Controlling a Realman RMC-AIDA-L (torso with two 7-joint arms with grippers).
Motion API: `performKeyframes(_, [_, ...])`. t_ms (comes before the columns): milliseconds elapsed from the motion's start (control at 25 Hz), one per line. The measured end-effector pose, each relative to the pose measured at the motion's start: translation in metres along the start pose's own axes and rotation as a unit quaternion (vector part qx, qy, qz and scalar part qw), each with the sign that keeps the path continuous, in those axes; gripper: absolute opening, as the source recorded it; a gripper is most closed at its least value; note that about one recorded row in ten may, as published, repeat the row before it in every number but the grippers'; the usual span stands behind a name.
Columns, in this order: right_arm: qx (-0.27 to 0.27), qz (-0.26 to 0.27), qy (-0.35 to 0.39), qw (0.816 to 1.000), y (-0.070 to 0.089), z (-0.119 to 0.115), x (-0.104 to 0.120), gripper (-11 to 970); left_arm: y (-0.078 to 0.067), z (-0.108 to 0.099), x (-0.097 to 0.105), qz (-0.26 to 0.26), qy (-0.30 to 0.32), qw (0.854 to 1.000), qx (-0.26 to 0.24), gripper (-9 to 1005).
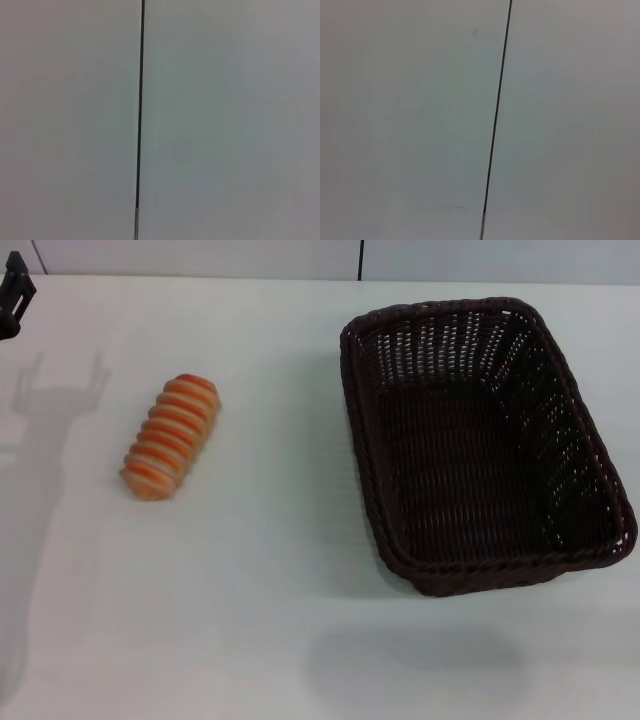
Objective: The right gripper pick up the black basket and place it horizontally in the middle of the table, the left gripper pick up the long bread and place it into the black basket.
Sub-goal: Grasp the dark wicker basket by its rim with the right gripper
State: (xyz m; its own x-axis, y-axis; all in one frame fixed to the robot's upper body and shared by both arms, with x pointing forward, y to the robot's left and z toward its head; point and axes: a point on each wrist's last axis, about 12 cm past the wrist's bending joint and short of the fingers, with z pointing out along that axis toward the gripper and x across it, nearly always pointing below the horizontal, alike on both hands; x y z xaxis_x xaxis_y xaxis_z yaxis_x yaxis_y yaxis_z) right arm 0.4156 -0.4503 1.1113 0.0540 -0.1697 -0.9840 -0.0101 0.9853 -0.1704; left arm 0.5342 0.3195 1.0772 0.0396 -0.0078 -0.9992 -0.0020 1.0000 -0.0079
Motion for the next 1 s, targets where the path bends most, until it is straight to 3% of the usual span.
performKeyframes(240, [-0.003, 0.013, 0.051, 0.999, -0.005, 0.013, -0.017, 472, 0.000, 0.000, 0.000, 0.000, 0.001, 1.000, 0.000, 798])
performKeyframes(480, [-0.013, 0.019, 0.086, 0.996, -0.004, 0.037, -0.066, 471, 0.000, 0.000, 0.001, 0.000, 0.005, 1.000, 0.000, 797])
performKeyframes(720, [-0.033, 0.008, 0.145, 0.989, 0.017, 0.073, -0.124, 471, -0.001, 0.002, 0.001, 0.003, 0.006, 1.000, 0.001, 796])
performKeyframes(1000, [-0.045, -0.009, 0.236, 0.971, 0.050, 0.109, -0.174, 472, -0.004, 0.006, -0.003, 0.031, 0.022, 0.999, 0.004, 796])
